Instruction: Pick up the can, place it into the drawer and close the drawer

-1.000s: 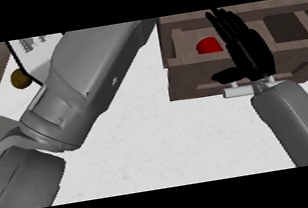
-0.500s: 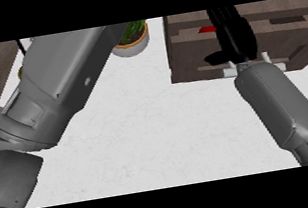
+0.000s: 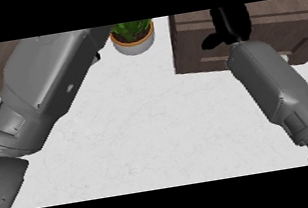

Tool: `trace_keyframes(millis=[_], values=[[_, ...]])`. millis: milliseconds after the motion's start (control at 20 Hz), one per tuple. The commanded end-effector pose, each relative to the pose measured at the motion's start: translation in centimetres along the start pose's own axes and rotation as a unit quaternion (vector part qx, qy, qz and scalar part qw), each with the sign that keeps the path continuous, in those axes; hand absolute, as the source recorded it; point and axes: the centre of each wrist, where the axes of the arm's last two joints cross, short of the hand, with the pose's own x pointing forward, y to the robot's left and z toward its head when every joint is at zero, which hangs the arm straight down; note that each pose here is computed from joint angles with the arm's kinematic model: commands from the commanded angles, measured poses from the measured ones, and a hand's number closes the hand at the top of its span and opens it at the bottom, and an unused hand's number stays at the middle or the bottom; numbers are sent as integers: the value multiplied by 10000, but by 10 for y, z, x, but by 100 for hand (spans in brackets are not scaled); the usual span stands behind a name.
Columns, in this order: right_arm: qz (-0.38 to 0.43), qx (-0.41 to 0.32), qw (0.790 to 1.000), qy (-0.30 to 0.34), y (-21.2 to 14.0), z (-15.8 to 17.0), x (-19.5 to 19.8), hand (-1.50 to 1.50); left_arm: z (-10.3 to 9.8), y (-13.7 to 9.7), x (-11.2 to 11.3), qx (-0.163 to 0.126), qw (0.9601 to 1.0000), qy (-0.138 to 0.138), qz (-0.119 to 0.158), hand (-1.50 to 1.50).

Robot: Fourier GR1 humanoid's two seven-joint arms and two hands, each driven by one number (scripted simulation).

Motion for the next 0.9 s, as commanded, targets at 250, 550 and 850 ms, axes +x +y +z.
trace_keyframes(millis=[250, 550, 850], values=[[41, -311, 9995, -41, -25, -41, 14, -150, 3, 34, -2, -80, 10000, 45, -13, -150], [-680, -487, 9965, 26, -40, -56, 21, -150, 9, 47, -9, -179, 9998, 30, 39, -150], [-1142, -461, 9923, -120, -31, -55, 44, -150, 12, 60, -15, -55, 10000, 14, -12, -150]])
